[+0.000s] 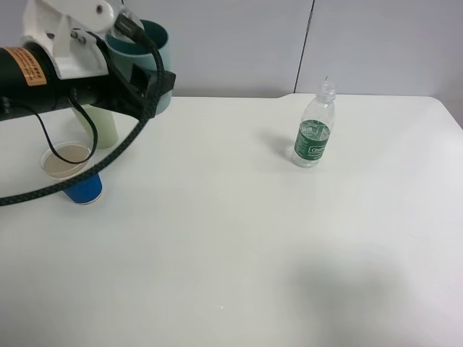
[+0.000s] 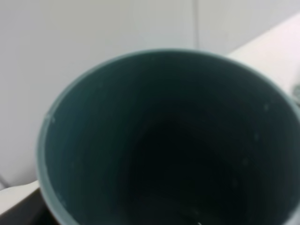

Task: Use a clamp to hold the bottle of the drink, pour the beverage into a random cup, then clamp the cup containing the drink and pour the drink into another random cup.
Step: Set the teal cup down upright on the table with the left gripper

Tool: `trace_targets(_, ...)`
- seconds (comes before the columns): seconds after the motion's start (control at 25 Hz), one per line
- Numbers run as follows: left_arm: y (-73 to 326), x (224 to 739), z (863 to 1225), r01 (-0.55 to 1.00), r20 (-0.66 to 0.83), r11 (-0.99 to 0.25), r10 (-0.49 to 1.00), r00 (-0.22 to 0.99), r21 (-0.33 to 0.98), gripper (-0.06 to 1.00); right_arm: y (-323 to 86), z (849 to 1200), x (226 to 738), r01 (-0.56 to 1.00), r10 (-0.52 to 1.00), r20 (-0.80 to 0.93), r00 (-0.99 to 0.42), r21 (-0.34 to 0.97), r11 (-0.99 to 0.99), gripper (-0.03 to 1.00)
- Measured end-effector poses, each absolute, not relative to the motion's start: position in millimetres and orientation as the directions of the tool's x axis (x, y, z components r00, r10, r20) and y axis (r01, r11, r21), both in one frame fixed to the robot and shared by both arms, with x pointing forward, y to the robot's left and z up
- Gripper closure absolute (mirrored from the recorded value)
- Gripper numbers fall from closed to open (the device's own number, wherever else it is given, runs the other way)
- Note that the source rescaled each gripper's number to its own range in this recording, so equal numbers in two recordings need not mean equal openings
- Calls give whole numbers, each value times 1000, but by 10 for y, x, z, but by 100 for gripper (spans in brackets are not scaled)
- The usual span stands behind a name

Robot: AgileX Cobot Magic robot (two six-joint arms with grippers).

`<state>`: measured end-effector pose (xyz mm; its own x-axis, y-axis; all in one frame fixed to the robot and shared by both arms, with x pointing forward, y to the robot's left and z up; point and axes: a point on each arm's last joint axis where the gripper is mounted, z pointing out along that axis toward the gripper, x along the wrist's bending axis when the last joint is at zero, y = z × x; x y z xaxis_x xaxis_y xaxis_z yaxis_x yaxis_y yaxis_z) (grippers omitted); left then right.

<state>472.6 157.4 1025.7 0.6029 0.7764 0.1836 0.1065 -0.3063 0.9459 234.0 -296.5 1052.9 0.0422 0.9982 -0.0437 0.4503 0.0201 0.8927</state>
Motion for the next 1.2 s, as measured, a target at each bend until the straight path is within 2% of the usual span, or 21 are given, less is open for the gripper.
trace_targets(0.12,1486,4727,10115,84,203,-335,733,649,938,94,-2965,10529,2340,450,998,-44,42,893,20,-3)
trace_targets(0.56,1255,4871,9620,119,65,-225,671,739,967,94,-2965,10529,2340,450,998,-44,42,893,20,-3)
trace_targets(1.2,1182,4975,8840,177,3,-220,633,774,959,94,-2965,10529,2340,450,998,-44,42,893,20,-3)
